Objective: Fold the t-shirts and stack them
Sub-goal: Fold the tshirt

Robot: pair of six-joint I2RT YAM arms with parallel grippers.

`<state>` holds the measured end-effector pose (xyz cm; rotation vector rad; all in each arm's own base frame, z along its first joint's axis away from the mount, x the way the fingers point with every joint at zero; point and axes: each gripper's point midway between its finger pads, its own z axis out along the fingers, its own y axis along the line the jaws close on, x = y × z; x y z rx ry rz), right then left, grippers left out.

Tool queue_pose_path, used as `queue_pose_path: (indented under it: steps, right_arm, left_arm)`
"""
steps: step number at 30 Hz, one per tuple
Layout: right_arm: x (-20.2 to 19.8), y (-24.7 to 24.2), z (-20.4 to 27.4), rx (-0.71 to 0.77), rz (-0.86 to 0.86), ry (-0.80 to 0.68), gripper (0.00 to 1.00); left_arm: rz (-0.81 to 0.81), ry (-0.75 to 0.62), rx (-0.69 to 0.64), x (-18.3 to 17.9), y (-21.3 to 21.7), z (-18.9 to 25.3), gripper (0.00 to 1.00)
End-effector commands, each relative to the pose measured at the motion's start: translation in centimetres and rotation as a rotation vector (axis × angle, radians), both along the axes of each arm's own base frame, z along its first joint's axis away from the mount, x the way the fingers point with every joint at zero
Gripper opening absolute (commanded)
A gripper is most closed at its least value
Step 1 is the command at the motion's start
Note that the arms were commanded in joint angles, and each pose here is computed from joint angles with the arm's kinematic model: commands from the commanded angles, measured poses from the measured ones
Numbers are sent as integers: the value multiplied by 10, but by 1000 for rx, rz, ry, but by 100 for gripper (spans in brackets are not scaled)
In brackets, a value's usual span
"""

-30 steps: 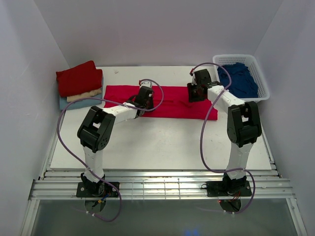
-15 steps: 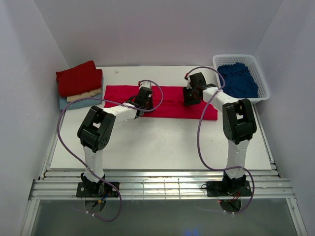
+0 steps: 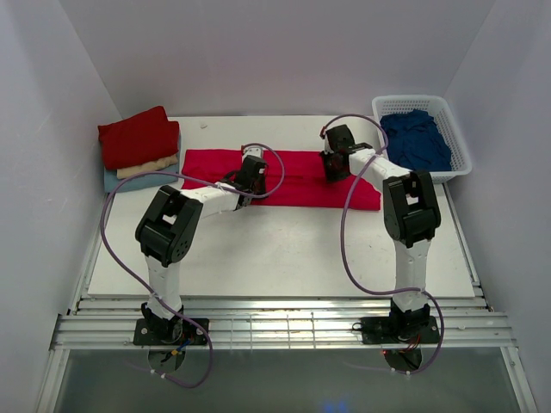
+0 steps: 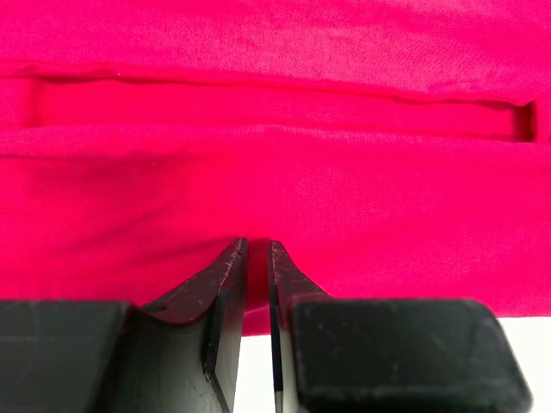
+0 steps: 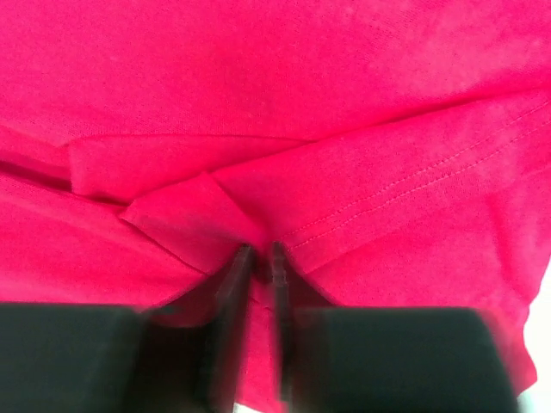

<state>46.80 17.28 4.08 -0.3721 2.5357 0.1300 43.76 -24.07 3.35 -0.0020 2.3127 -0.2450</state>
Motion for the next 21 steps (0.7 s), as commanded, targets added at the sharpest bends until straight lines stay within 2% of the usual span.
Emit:
queue_pose_path:
  steps: [1, 2, 11, 18, 21]
  right_arm:
    - [11, -2, 11, -45, -6, -34, 12]
    - [11, -2, 9, -49, -5, -31, 8]
    - [53, 13, 42, -62, 9, -142, 8]
    - [96, 13, 61, -118, 0, -278, 15]
    - [109, 8, 71, -142, -34, -354, 22]
  left_arm:
    - [9, -21, 2, 0, 2, 7, 27]
    - [10, -18, 5, -1, 3, 6, 27]
    - [13, 11, 1, -11, 7, -3, 27]
    - [10, 33, -8, -16, 6, -9, 26]
    - [7, 39, -5, -18, 7, -11, 26]
